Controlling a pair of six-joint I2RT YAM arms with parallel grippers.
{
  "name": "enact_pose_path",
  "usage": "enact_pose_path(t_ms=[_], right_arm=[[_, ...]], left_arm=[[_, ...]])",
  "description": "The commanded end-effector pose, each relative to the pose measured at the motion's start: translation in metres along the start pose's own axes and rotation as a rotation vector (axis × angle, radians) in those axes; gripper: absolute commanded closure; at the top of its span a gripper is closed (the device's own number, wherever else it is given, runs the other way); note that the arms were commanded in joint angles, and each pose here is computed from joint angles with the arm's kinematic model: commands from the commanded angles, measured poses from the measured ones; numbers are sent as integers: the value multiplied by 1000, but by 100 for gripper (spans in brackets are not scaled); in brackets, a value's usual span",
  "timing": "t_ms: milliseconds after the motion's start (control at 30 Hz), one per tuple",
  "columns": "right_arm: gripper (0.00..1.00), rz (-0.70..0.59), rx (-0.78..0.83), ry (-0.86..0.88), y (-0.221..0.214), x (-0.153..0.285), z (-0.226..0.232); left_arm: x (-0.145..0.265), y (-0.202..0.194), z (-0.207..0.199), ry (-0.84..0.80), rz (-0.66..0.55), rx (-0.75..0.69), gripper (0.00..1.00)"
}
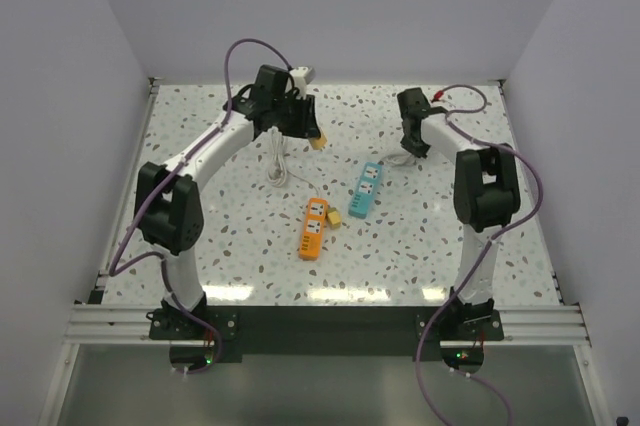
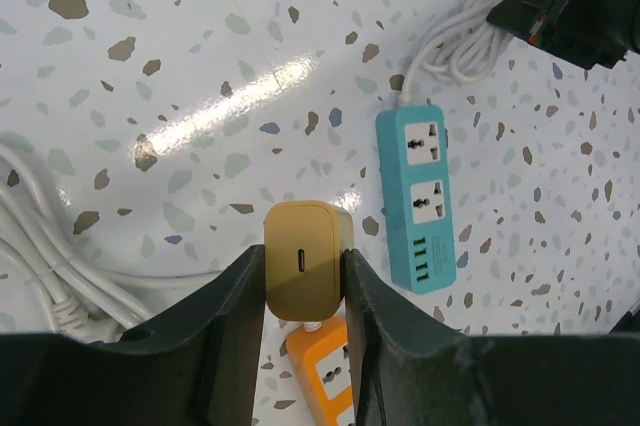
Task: Insert the plug
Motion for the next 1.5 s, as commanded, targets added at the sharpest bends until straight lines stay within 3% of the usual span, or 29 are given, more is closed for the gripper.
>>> enact_pose_path(t_ms=[0, 367, 500, 733, 1200, 1467], right_arm=[[100, -91, -67, -272, 18, 18, -66], [100, -4, -175, -162, -10, 27, -59], [100, -5, -211, -114, -18, 39, -45], [100, 27, -254, -39, -34, 48, -23], [100, 27, -265, 29, -35, 52, -14], [100, 31, -250, 74, -34, 62, -14]], left_arm=[[5, 16, -16, -24, -42, -48, 100], [-22, 15, -73, -69, -86, -213, 100], [-23, 24, -84, -66, -170, -273, 100], [-36, 0, -103, -29, -197, -349, 100], [-47, -55, -92, 107, -269, -268, 100], [-43, -53, -97, 87, -352, -204, 100]])
Point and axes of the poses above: each gripper's point midway between its finger pads, its own x axis back along the fingers, its own z axis along the line the jaws close on, y = z × x, the point moved 3 cm from there along x, back along the fingers, and after that the axes turned 13 degrees about x, right-handed, at the moved point
